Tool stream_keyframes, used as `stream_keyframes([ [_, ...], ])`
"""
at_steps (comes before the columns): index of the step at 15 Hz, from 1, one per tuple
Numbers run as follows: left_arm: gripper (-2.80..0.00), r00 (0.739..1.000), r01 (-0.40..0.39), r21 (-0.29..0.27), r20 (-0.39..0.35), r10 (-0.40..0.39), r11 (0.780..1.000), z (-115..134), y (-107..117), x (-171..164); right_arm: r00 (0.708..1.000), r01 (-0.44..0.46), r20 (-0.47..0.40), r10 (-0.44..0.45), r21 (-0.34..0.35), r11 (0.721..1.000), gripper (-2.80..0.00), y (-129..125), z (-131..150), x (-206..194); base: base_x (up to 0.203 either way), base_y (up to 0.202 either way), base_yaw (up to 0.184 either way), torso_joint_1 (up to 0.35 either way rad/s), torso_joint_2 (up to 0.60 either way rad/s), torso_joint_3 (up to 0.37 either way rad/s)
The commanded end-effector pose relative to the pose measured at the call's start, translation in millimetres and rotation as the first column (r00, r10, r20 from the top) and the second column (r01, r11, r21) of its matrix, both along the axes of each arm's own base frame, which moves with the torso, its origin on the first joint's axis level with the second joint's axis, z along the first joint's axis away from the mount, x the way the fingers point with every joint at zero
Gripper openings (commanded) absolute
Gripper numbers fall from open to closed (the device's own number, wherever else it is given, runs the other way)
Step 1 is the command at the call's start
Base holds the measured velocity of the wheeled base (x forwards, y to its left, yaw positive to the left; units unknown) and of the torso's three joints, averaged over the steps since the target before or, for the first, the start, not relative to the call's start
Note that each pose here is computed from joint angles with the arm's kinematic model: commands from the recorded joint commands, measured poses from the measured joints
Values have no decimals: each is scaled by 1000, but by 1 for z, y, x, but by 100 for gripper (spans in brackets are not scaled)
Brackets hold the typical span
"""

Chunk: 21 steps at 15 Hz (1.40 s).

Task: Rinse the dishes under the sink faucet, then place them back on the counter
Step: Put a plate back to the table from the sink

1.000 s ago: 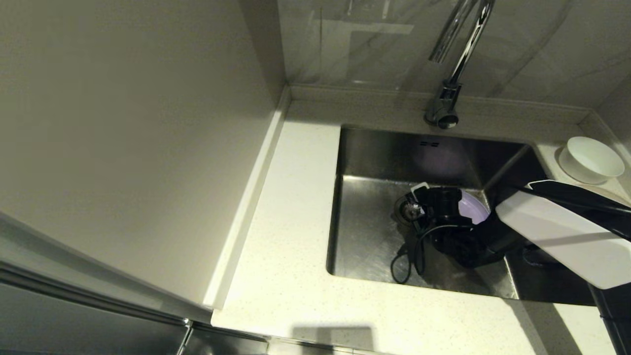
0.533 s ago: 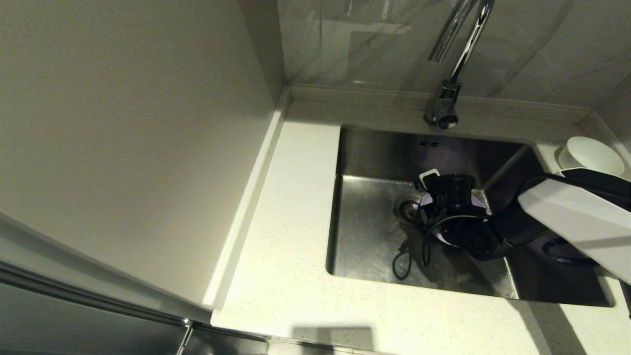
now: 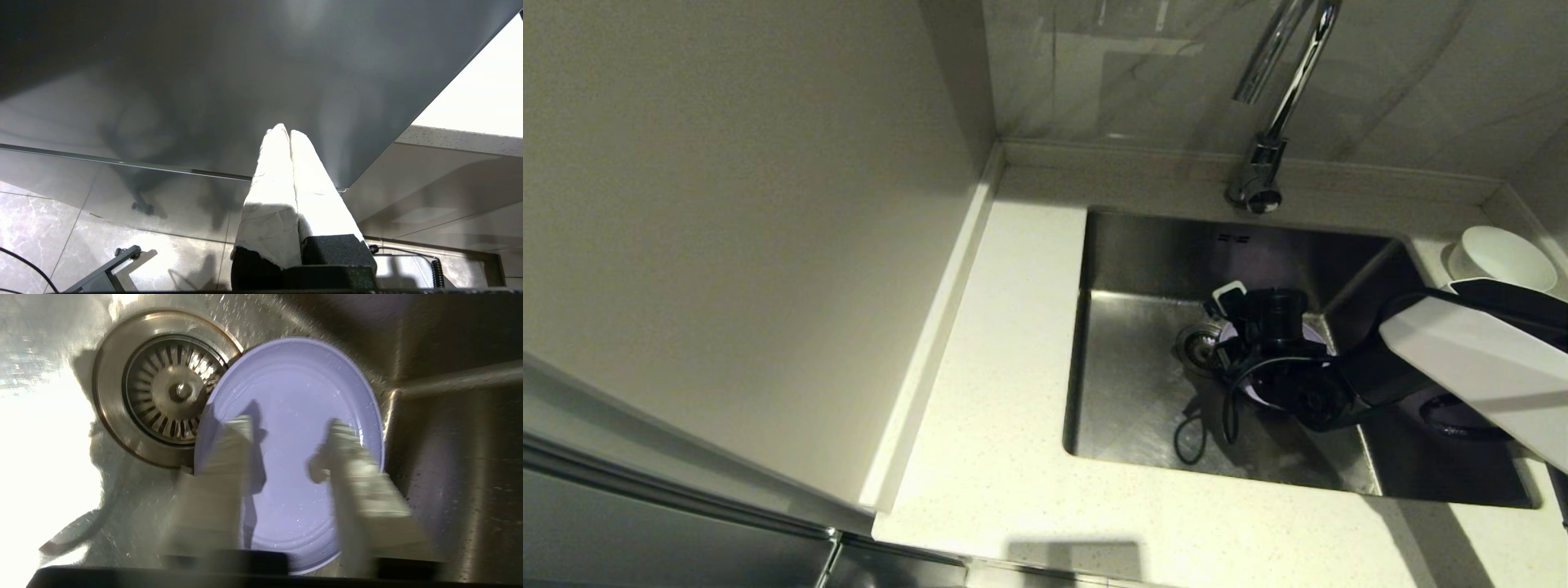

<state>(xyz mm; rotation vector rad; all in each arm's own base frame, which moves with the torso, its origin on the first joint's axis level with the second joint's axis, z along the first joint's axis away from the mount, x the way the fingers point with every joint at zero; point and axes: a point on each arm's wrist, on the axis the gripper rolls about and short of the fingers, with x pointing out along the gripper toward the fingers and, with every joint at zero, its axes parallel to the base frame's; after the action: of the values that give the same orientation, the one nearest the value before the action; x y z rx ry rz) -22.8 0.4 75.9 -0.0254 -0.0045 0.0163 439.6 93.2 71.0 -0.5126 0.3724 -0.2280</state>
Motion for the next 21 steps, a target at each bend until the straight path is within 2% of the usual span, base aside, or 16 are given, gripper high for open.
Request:
stream_keyframes([
  [1,-280,1000,0,0,3,0,1000,0,0,0,1000,1,-17,-1,-6,1000,0,1,-7,4,0,0,0,0,0,0],
  [5,-280,1000,0,-1,3,0,1000,0,0,0,1000,-7,8,7,34,999,0,4,-11,19,0,0,0,0,0,0],
  [16,-280,1000,0,-1,3,0,1000,0,0,0,1000,2,8,-3,34,999,0,4,-33,39,0,0,0,0,0,0],
  [21,-280,1000,0,-1,5,0,1000,0,0,0,999,34,-11,-34,27,999,0,-8,-44,54,0,0,0,0,0,0],
])
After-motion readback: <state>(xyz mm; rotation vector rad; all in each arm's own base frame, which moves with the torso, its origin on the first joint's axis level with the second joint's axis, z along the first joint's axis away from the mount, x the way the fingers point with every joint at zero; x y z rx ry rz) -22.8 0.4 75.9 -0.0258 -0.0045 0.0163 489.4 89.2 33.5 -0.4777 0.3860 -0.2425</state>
